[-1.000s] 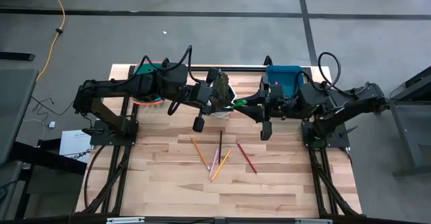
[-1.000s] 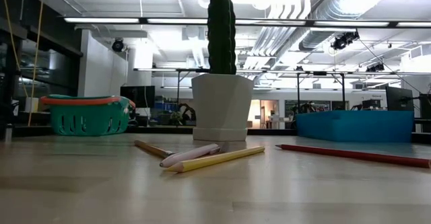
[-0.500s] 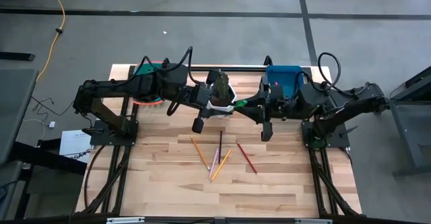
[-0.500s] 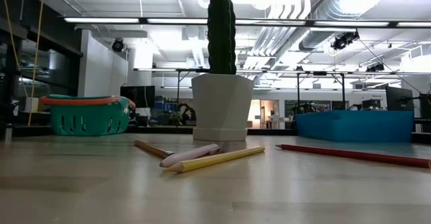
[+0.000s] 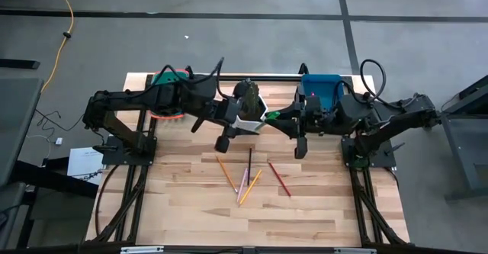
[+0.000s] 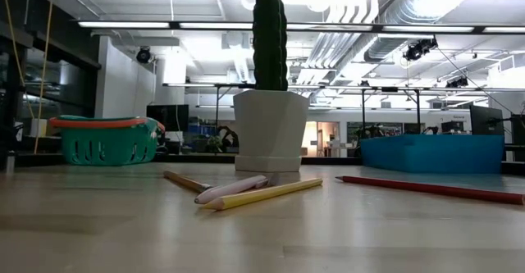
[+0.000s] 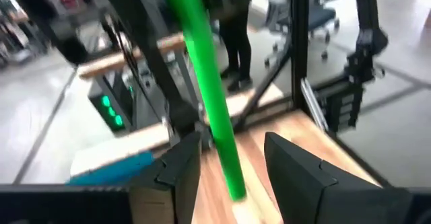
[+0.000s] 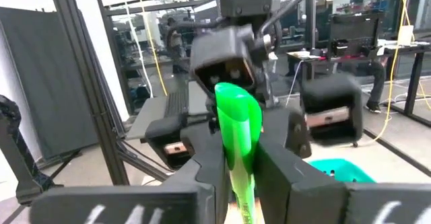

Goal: Sort pens & pencils
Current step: Put the green pen into the blue bin

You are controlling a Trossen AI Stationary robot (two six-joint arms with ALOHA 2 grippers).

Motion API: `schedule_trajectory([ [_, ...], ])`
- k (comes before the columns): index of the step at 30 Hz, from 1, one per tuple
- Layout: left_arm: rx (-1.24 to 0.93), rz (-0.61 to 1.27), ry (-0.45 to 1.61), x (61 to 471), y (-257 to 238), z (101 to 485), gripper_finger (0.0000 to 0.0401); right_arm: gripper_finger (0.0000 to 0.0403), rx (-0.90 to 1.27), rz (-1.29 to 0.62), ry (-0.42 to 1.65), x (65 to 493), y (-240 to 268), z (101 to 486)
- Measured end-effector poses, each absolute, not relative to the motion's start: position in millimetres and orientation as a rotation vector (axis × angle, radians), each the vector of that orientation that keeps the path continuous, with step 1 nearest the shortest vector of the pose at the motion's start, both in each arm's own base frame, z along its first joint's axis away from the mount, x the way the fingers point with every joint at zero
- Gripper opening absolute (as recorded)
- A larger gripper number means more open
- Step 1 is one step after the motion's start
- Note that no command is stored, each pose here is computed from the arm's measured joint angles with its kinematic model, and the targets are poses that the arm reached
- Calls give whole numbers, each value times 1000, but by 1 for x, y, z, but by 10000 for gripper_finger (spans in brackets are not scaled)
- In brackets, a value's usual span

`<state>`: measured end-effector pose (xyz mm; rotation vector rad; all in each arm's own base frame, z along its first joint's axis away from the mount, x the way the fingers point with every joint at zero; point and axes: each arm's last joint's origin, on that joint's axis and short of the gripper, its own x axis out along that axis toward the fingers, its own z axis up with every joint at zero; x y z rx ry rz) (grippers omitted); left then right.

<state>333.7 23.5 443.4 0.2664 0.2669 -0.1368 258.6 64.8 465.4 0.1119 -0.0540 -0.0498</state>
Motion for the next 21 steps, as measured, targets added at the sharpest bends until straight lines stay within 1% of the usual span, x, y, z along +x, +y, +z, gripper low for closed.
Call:
schedule_trajectory([
  [12,273,-117,493,326,25,424,148,48,142,-120,60,258,63,453],
  [17,258,-128,591,321,24,416,141,48,150,-248,131,258,55,445],
  [21,255,-147,632,318,20,412,138,48,182,-380,210,258,36,435],
])
